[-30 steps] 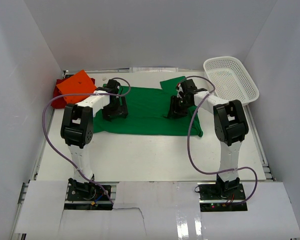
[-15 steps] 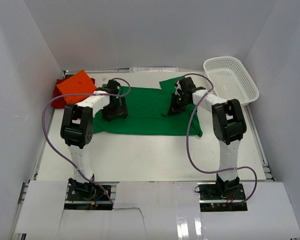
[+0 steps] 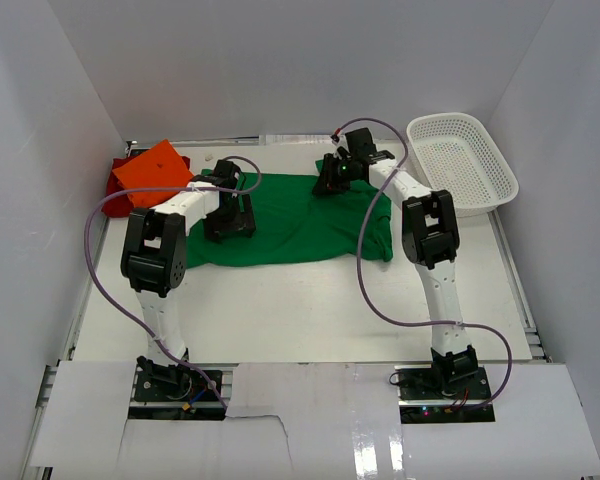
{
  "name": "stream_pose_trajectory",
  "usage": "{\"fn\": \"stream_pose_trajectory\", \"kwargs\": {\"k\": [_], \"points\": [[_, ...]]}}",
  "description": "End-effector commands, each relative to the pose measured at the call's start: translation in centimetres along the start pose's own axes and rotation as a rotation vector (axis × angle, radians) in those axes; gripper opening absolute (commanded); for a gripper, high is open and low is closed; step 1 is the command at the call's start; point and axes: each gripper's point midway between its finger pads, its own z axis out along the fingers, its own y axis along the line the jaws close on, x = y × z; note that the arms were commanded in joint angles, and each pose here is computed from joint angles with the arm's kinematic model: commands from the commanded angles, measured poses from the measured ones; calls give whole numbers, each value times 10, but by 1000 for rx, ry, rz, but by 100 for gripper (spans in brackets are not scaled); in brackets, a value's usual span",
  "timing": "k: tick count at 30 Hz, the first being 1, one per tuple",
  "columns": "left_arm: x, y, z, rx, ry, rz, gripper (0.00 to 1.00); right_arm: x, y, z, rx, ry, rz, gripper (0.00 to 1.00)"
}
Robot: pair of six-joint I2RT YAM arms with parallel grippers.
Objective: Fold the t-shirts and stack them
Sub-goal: Fold the flattened tshirt in 1/3 of the way
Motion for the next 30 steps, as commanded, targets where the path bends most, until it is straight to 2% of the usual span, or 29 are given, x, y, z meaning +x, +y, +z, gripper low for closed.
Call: {"fn": "stream_pose_trajectory", "kwargs": {"k": [1, 2, 3, 7, 17, 20, 24, 30], "points": [[39, 19, 16, -52, 133, -2, 98, -18, 20, 4, -91, -20, -16, 49], [40, 19, 16, -51, 135, 1, 98, -19, 14, 5, -67, -30, -20, 59], [40, 19, 16, -50, 136, -1, 98, -23, 15, 1, -56, -44, -34, 65], [38, 18, 15, -47, 129, 0, 98, -22, 6, -15, 6, -81, -79, 67], [9, 26, 10, -106, 77, -16, 98, -24, 39, -111, 73, -185, -235, 66], [-1, 25, 9, -106, 60, -29, 98, 4, 35, -128, 102, -147, -233, 66], [-4, 26, 10, -110, 58, -30, 98, 74, 4, -132, 189, 36, -146, 61], [-2, 29, 15, -129, 67, -31, 98, 124, -32, -148, 351, 89, -117, 60]]}}
